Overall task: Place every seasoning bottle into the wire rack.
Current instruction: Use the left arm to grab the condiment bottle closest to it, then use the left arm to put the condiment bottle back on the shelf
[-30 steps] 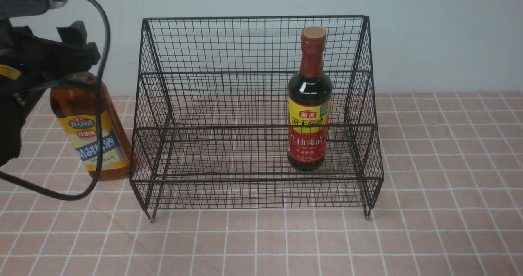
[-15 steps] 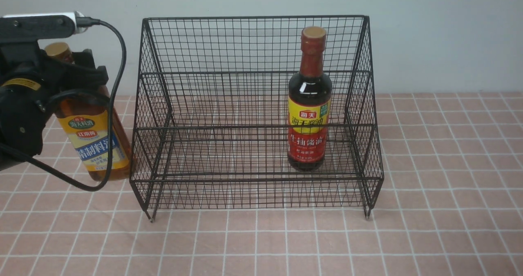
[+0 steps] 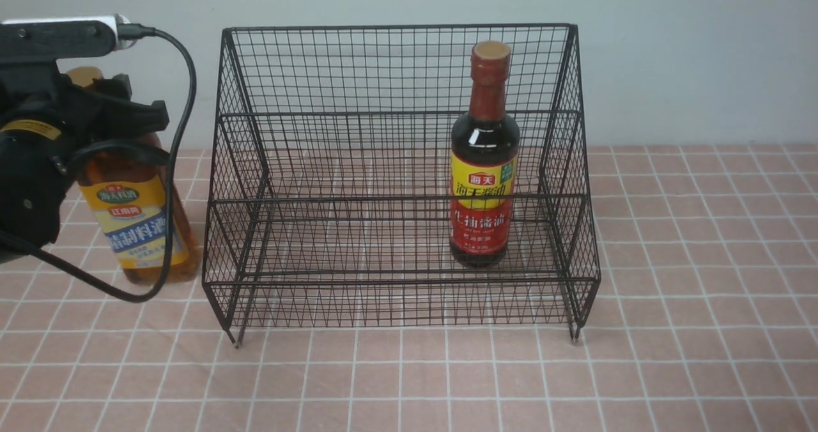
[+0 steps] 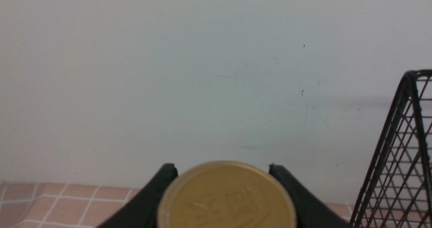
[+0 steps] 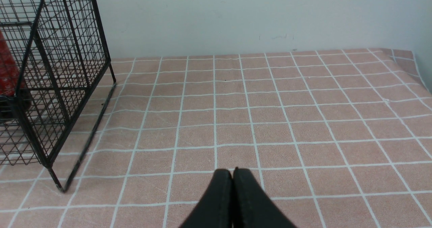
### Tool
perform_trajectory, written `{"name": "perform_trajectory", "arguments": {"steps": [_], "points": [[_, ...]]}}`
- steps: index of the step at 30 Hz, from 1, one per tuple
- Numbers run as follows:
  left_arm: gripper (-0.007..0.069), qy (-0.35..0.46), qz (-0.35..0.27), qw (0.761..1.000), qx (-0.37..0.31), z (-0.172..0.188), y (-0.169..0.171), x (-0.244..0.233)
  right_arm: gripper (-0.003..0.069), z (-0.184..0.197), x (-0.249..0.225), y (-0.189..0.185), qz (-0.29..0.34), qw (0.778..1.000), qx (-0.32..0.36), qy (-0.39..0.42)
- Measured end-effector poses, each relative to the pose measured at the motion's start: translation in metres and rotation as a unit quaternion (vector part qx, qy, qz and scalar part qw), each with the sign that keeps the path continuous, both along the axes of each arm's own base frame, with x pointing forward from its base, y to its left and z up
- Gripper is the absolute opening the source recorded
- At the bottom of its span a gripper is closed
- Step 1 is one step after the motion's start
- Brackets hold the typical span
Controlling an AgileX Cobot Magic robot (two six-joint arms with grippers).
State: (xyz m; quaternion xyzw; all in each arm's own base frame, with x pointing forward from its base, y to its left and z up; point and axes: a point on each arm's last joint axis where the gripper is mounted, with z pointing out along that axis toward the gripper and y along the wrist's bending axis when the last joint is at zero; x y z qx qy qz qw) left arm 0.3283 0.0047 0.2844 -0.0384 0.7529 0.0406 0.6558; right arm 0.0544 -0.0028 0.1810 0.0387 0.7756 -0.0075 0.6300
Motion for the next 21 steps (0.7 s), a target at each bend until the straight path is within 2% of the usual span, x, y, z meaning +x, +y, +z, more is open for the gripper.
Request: {"name": "perform_trajectory", "arguments": {"steps": [4, 7, 13, 21], "points": [[0.0300, -0.040, -0.006, 0.999, 0.000, 0.034, -0.001, -0.006, -0.0015, 0.000, 0.000, 0.000, 0.000, 1.000, 0.000, 0.000], [0.0300, -0.120, -0.013, 0.993, 0.004, 0.093, -0.002, -0.016, -0.0015, 0.000, 0.000, 0.000, 0.000, 1.000, 0.000, 0.000], [0.0300, -0.224, -0.021, 0.974, 0.011, 0.176, -0.004, -0.027, -0.0015, 0.000, 0.000, 0.000, 0.000, 1.000, 0.000, 0.000], [0.0300, -0.235, -0.068, 0.970, 0.004, 0.215, -0.024, -0.027, -0.0015, 0.000, 0.000, 0.000, 0.000, 1.000, 0.000, 0.000]]}}
